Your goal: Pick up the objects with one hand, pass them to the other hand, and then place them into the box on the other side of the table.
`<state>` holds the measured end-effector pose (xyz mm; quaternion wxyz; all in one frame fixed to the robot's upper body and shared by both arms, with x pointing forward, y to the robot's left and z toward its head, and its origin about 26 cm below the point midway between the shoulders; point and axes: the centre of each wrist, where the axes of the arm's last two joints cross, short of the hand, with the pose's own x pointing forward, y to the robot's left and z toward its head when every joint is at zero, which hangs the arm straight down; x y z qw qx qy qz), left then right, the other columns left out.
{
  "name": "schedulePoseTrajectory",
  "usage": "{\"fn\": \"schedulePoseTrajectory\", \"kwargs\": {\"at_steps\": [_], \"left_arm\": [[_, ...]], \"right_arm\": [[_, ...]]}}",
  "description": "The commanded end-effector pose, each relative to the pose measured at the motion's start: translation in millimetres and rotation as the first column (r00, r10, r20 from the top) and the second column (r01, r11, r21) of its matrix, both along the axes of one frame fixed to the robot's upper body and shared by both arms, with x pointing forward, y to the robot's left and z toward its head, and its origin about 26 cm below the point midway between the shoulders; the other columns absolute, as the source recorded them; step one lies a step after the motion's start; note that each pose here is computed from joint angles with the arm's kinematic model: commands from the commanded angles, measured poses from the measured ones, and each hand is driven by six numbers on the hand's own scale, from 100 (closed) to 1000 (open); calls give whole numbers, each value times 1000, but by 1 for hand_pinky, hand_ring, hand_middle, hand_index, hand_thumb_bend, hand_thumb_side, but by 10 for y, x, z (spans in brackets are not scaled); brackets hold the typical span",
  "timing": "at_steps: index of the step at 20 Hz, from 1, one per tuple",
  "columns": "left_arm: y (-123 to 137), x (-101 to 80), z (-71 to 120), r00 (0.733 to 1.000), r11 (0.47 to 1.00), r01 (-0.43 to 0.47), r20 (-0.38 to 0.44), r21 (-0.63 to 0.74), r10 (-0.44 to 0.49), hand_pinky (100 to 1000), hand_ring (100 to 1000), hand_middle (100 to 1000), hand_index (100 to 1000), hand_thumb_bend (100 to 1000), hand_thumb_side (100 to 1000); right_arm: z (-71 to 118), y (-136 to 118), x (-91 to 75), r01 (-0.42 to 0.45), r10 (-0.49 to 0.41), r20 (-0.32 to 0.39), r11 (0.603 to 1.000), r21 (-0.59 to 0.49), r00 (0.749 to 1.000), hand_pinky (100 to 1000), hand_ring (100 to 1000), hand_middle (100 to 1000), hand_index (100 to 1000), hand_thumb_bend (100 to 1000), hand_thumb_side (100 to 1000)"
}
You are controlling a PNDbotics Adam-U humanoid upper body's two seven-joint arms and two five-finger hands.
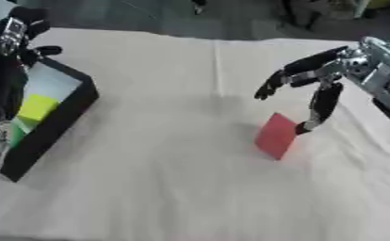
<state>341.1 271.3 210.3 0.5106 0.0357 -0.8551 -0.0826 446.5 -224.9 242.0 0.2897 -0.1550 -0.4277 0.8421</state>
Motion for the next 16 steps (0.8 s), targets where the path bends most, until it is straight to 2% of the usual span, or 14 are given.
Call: {"fn": "schedulePoseTrajectory", "kwargs": {"at_steps": [1, 4, 7, 11, 16], "left_arm": [[61, -12, 79, 1000, 1000, -19, 24, 17, 18, 750, 922, 840, 792, 100, 743], [72, -8, 71, 1000, 1000, -24, 20, 20, 23, 749, 921, 839, 792, 100, 743], [71, -5, 70, 1000, 1000, -25, 20, 19, 24, 747, 926, 839, 791, 100, 745], [61, -3, 73, 1000, 1000, -21, 22, 14, 21, 749, 933, 839, 789, 100, 749], [56, -1, 81, 1000, 1000, -21, 23, 12, 20, 747, 934, 839, 787, 100, 746]], "right_arm": [[201, -91, 19, -55, 58, 27, 993, -102, 998, 948, 907, 866, 984, 540, 100], [280, -42, 22, -90, 98, 53, 986, -143, 994, 952, 913, 871, 984, 567, 107], [269, 22, 27, -125, 136, 53, 978, -166, 989, 951, 912, 869, 983, 548, 124], [126, 102, 55, -166, 169, 8, 973, -159, 986, 939, 896, 849, 970, 476, 152], [-65, 131, 73, -186, 180, -48, 971, -152, 982, 933, 893, 842, 965, 436, 173]]}}
